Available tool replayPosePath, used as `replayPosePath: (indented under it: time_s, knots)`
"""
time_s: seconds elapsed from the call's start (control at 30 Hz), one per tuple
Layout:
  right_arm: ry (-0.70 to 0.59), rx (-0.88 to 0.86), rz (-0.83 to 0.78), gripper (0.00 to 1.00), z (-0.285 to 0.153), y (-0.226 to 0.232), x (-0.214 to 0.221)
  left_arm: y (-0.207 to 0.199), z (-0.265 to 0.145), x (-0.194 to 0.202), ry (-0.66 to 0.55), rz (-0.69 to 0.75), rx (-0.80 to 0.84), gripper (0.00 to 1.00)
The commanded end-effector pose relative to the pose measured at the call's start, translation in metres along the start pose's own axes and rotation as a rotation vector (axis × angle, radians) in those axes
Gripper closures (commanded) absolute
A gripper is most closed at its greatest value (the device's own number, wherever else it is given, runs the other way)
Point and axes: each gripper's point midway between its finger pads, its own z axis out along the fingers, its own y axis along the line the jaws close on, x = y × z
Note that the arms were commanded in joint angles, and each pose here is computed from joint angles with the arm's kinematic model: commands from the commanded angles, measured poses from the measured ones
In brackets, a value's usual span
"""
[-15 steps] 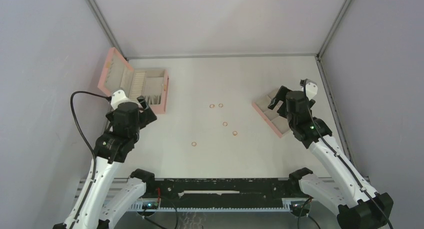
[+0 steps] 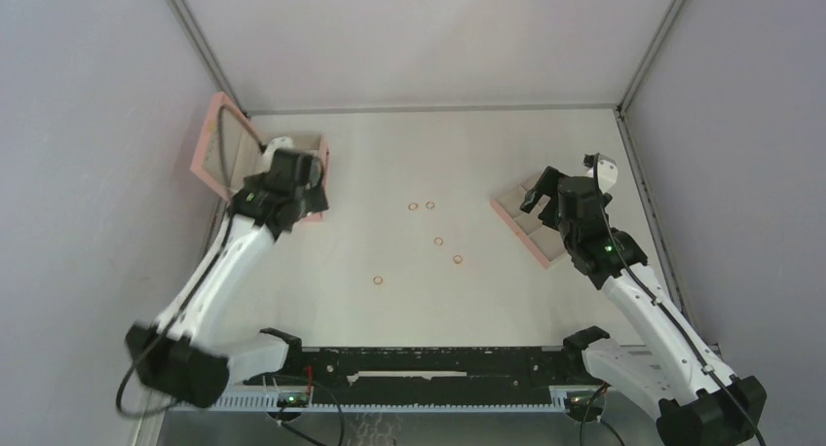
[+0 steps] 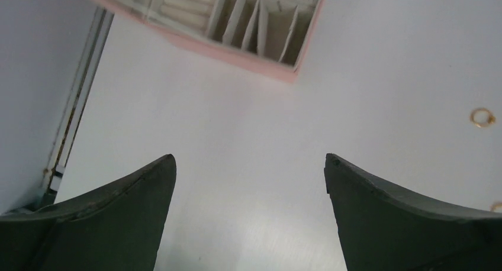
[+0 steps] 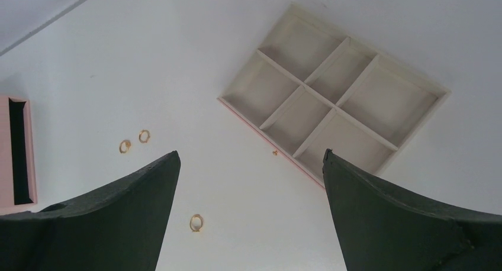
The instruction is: Organize the mixed jewelry
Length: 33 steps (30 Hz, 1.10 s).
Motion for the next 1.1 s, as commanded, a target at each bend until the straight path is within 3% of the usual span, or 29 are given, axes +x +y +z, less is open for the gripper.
replayPosePath:
  time_s: [0.0, 0.13, 0.33, 0.43, 0.87, 1.07]
  knots:
    - [-0.047, -0.058, 0.055, 0.01, -0.006, 0.012, -0.014, -0.031, 0.033, -0.025, 0.056, 0.106, -0.081, 0.01]
    - [-0.057, -0.052, 0.054, 0.0, -0.014, 0.007, -0.016, -0.068, 0.065, -0.043, 0.073, 0.1, 0.011, 0.12]
    - [-0.062, -0.02, 0.047, 0.0, -0.022, -0.006, -0.015, -0.08, 0.106, -0.061, 0.127, 0.087, 0.055, 0.32]
    - [-0.057, -0.04, 0.029, 0.0, -0.02, -0.002, -0.014, -0.082, 0.123, -0.057, 0.205, 0.108, 0.038, 0.35]
    - [-0.024, -0.066, 0.001, 0.01, -0.014, 0.004, -0.009, -0.085, 0.166, -0.032, 0.266, 0.141, 0.008, 0.55]
    - [-0.022, -0.054, 0.004, 0.01, -0.013, -0.001, -0.009, -0.084, 0.178, -0.024, 0.291, 0.141, -0.02, 0.56]
